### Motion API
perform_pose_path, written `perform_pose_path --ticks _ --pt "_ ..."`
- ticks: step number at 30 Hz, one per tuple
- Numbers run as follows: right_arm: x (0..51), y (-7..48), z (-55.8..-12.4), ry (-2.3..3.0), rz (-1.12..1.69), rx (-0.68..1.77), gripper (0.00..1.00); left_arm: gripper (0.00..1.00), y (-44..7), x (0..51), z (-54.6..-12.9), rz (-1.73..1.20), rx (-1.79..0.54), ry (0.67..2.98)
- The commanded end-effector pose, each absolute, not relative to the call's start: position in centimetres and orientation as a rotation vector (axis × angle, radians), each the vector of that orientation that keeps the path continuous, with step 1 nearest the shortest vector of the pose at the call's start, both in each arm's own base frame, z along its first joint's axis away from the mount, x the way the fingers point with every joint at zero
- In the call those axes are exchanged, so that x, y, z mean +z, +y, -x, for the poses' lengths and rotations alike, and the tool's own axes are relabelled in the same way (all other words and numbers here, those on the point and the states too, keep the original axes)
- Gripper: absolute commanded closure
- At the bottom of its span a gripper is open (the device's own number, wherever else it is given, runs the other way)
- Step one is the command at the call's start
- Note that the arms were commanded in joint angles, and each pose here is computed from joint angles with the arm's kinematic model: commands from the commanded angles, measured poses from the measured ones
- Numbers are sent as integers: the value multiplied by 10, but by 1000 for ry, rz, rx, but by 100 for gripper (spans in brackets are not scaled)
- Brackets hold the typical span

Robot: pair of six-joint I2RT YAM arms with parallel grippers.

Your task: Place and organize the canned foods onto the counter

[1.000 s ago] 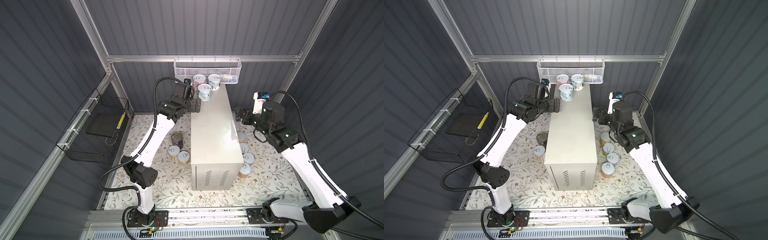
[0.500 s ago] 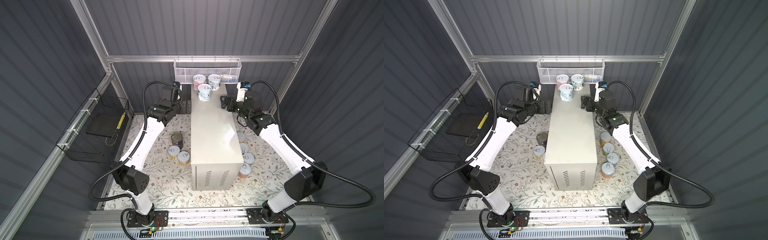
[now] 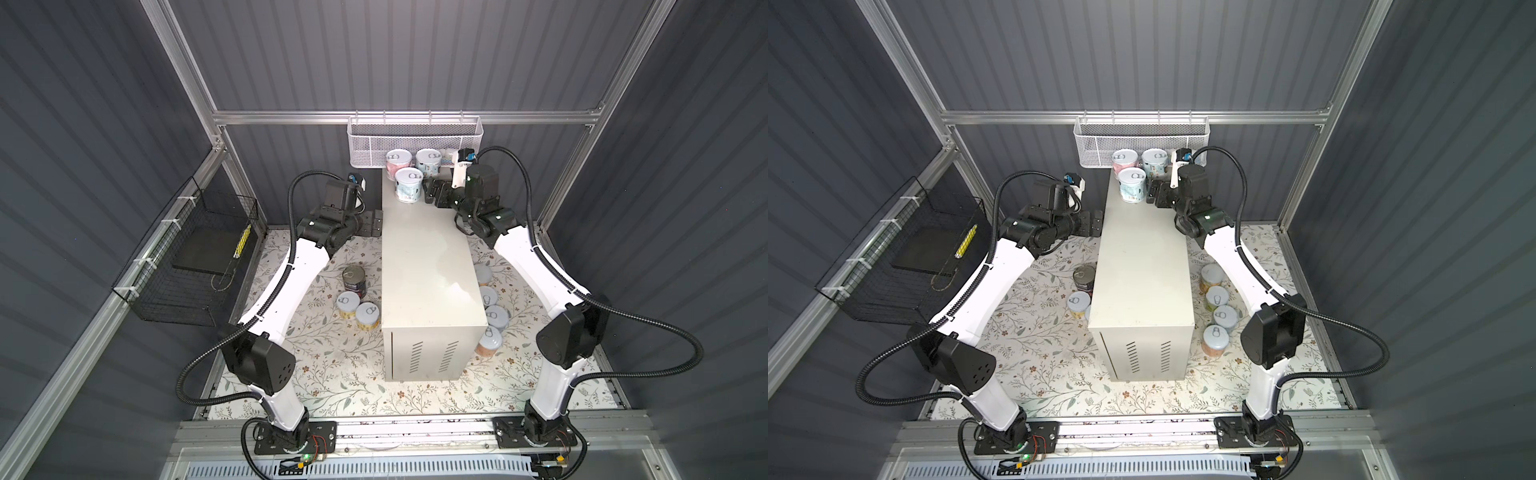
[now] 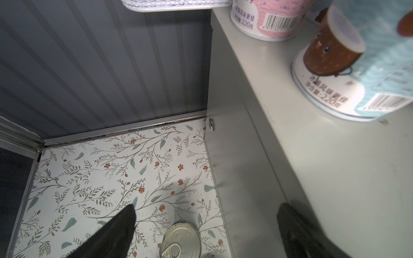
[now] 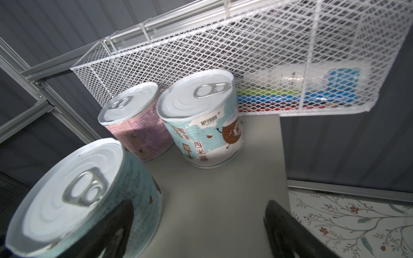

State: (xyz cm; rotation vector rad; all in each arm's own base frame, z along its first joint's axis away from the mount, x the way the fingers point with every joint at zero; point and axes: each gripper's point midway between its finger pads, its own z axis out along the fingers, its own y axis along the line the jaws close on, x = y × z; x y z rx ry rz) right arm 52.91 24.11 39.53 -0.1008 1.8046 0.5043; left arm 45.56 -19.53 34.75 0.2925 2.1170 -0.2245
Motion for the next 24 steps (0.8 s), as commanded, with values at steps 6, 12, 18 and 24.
perform_pose_path --ticks 6,12,18,24 --pt "395 256 -531 1821 144 482 7 1 -189 361 -452 -294 -210 2072" --pt "393 258 -535 1837 138 472 6 0 -187 356 -455 -296 -190 2084" --pt "400 242 -528 1822 100 438 5 1 -181 353 -456 -272 -153 2091" --pt "457 192 -483 1752 81 383 3 1 -154 353 -449 -199 -30 2031"
